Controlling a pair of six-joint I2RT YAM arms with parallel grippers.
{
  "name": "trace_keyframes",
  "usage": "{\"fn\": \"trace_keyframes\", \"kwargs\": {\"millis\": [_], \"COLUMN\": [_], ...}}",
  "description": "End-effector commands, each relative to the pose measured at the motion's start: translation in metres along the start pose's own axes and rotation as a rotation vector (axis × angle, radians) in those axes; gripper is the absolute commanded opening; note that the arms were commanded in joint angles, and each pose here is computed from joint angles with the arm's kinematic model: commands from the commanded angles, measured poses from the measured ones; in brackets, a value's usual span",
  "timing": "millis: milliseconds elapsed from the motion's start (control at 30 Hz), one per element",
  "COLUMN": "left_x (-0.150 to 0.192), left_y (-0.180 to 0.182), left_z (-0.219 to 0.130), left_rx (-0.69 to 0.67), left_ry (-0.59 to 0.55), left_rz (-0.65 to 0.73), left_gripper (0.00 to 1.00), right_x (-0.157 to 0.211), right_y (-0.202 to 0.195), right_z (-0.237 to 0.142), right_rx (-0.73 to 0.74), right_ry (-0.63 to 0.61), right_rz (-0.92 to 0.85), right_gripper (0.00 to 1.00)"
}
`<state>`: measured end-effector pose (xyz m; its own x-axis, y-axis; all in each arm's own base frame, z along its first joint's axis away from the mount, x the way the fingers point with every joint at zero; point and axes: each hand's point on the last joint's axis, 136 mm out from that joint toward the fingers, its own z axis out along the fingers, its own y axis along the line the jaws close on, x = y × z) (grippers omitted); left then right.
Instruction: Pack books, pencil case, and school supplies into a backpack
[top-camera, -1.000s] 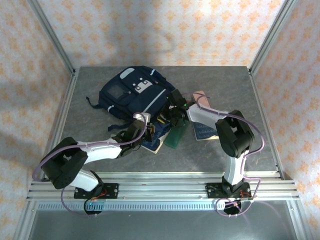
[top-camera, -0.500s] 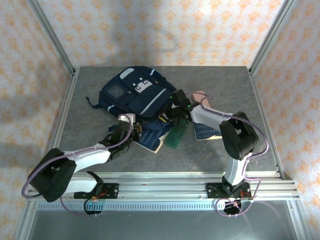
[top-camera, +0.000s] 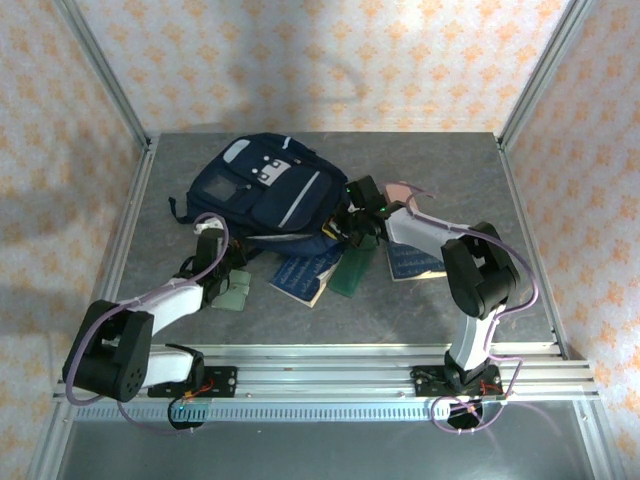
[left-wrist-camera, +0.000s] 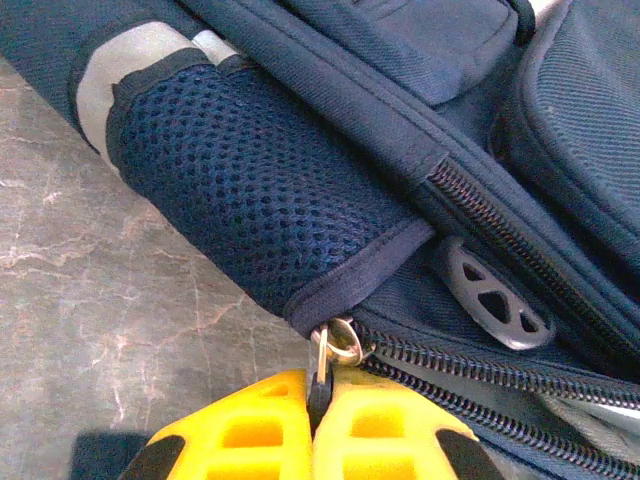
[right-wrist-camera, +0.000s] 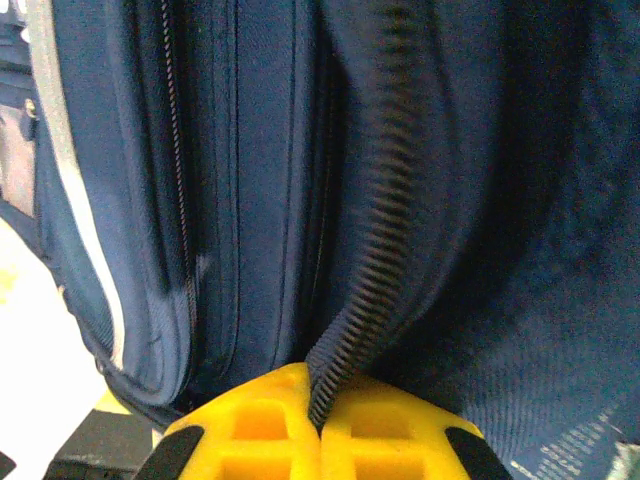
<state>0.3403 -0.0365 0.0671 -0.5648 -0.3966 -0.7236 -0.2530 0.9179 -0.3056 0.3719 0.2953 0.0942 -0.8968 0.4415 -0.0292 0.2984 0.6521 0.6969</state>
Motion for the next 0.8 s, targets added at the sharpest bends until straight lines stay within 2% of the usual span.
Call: {"fn": "trace_keyframes", "kwargs": {"millis": [0,167,433,600,767], "left_x": [-0.035,-0.04,-0.068,-0.084,-0.076], "left_y": [0.018,0.001,-0.01,-0.016,-0.024], "left_z": [-0.001,-0.002,-0.005,0.004,0.014], "left_rx": [-0.097,-0.027,-0.025,-0.051,-0.022], "left_ry": [-0.092,-0.103,-0.153,-0.154,-0.132], "left_rz": [-0.054,-0.053,-0.015,0.026,0.028], "left_gripper": [0.0,0.0,0.0,0.0,0.0], "right_x": [-0.037,-0.049,-0.056,-0.052,-0.049], "right_y": [-0.007,0.03,0.086,0.079,0.041], "right_z": [-0.021,-0.031,-0.046,-0.026,-0.004], "right_rx": [0.024,-0.046,-0.137,-0.109,-0.036], "right_ry": [-0.151,-0.179,-0.206,-0.174,-0.16], "right_rz": [-0.006,-0.067,-0.141,-0.144,-0.103], "right_gripper": [0.0,0.0,0.0,0.0,0.0]}}
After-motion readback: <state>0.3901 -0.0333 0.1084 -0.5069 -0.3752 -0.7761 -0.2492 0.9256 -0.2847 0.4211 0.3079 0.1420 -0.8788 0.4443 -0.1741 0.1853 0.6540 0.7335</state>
